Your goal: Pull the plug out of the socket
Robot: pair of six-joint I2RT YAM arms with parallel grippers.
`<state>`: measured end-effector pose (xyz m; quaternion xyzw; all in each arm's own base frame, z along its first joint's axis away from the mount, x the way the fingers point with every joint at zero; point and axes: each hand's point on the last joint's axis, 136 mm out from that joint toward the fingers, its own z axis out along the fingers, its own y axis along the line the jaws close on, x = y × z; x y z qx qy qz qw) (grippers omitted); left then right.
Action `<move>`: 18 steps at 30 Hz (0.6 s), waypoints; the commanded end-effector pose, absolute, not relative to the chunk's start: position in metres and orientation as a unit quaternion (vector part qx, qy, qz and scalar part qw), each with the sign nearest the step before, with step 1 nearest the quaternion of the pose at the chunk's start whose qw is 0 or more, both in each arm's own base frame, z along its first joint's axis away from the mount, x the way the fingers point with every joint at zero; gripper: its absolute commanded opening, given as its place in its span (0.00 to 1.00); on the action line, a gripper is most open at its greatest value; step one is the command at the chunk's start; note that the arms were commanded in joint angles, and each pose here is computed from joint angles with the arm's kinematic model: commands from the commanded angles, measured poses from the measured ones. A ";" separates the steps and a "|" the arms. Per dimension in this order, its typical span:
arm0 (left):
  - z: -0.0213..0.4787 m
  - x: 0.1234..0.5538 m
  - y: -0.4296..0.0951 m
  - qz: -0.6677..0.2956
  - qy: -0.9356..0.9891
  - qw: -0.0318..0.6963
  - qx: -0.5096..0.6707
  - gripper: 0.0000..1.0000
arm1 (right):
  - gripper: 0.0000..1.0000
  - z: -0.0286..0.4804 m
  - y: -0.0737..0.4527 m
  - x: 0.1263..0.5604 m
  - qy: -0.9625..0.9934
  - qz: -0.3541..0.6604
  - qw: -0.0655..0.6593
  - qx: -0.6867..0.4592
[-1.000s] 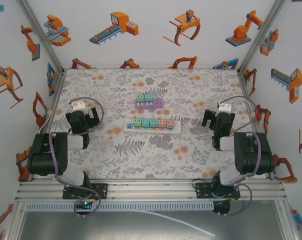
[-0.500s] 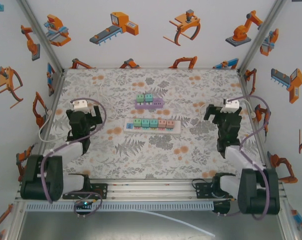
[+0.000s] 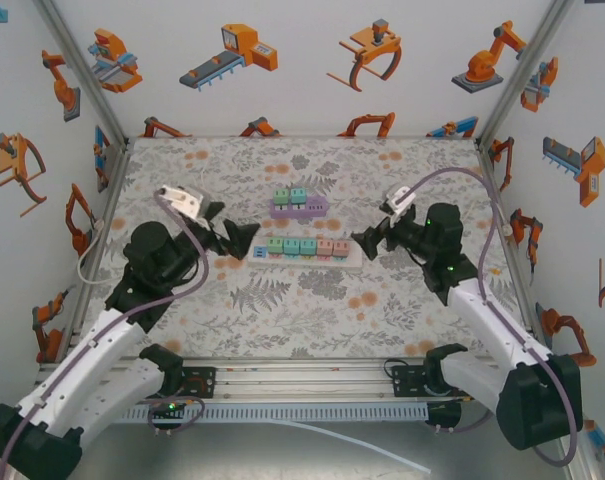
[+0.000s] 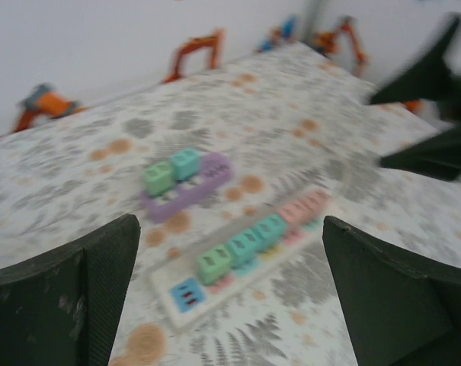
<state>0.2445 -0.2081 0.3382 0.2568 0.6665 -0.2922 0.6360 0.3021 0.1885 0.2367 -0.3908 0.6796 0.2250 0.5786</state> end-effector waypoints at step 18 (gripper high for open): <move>0.248 0.110 -0.239 -0.264 0.583 0.429 0.637 0.97 | 0.61 0.121 0.247 0.310 0.596 0.240 0.425 -0.638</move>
